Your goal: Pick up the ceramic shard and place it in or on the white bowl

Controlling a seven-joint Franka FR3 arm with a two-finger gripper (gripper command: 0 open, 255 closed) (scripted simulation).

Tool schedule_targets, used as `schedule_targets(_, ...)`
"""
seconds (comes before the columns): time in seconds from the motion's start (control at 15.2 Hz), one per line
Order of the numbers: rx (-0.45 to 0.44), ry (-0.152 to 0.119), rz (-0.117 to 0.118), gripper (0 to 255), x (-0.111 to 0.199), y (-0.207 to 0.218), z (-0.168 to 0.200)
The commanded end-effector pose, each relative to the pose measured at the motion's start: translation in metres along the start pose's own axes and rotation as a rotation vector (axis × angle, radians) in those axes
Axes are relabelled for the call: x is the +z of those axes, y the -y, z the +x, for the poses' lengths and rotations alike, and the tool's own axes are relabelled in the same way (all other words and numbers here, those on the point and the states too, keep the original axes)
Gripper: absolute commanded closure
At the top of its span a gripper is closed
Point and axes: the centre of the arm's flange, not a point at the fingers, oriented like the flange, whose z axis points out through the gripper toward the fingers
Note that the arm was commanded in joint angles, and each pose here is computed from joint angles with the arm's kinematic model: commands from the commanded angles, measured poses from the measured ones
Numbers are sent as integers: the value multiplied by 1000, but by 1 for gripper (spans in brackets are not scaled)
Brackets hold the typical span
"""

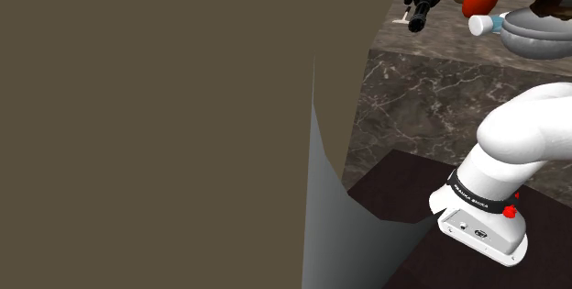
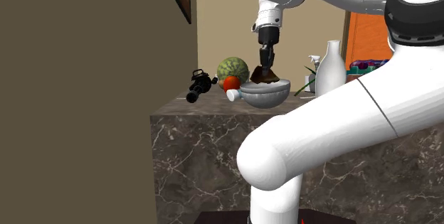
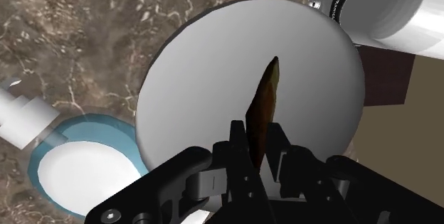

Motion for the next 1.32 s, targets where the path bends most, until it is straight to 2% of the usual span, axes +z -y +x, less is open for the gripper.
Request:
schedule_targets(0.0,-2,12,9,255,15,0,1)
schedule_targets(0.53,-2,12,9,255,19,0,1)
schedule_targets(0.59,-2,12,9,0,20,0,1)
schedule_targets(0.92,-2,12,9,0,19,0,1)
schedule_targets(1.19,-2,12,9,0,-31,-1,2)
schedule_targets(1.25,-2,12,9,0,-31,-1,2)
